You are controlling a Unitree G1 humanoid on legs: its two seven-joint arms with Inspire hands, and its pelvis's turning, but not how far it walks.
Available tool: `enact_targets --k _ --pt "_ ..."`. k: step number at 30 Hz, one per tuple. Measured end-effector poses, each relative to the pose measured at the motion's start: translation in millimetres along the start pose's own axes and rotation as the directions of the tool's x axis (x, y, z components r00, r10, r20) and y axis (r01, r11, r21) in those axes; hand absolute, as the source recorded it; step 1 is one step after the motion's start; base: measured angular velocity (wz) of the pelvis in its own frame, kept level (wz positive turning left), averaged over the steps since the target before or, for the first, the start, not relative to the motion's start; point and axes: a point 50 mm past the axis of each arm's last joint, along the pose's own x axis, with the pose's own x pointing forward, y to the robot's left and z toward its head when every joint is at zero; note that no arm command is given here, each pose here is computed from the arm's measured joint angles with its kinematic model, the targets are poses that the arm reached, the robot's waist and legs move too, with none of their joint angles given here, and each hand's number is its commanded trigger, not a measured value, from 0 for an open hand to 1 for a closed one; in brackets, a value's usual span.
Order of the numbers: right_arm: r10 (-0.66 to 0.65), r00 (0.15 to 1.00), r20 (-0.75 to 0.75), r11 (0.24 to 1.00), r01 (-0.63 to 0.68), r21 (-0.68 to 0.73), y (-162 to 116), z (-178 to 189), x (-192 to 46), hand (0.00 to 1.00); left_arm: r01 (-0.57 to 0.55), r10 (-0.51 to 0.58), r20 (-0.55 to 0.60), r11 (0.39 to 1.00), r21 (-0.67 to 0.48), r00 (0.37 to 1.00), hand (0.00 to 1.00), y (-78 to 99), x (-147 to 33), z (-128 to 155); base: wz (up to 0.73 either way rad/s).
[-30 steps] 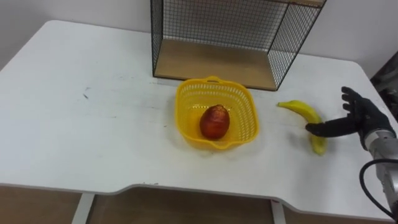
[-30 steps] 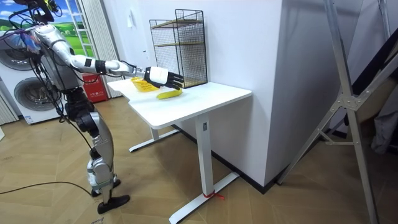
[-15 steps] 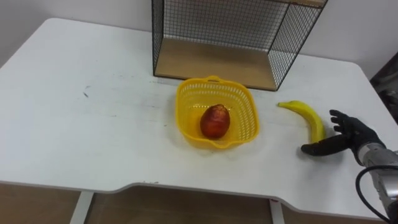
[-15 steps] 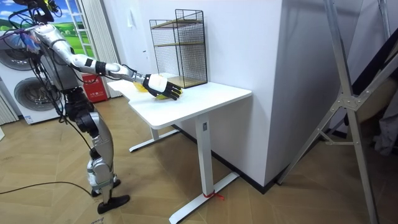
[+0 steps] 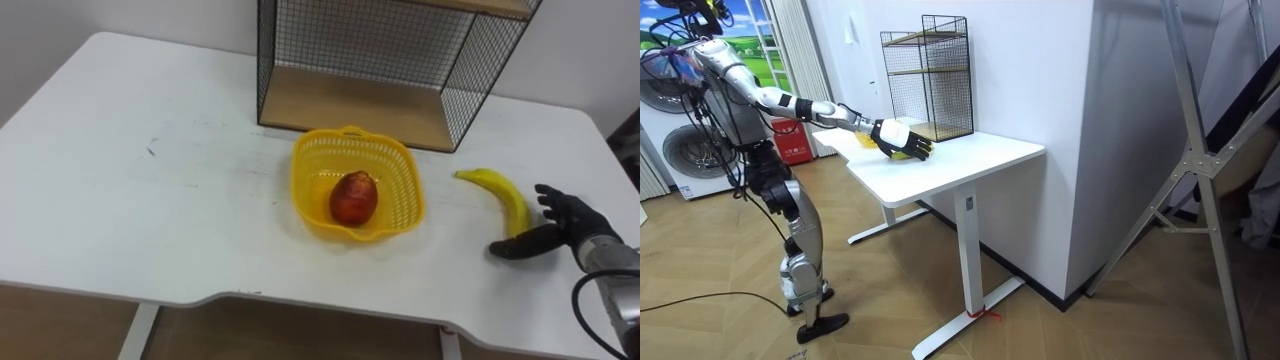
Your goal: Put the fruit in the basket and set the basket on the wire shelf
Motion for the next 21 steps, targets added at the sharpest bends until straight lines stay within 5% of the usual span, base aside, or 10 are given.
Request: enact_targets --k 21 --pt "-0.01 1.0 0.0 1.0 0.01 -0.009 -0.6 9.0 4.2 0.0 0.049 -0.049 0.005 0.999 0.001 0.999 0.0 -2.5 0.1 3.2 -0.01"
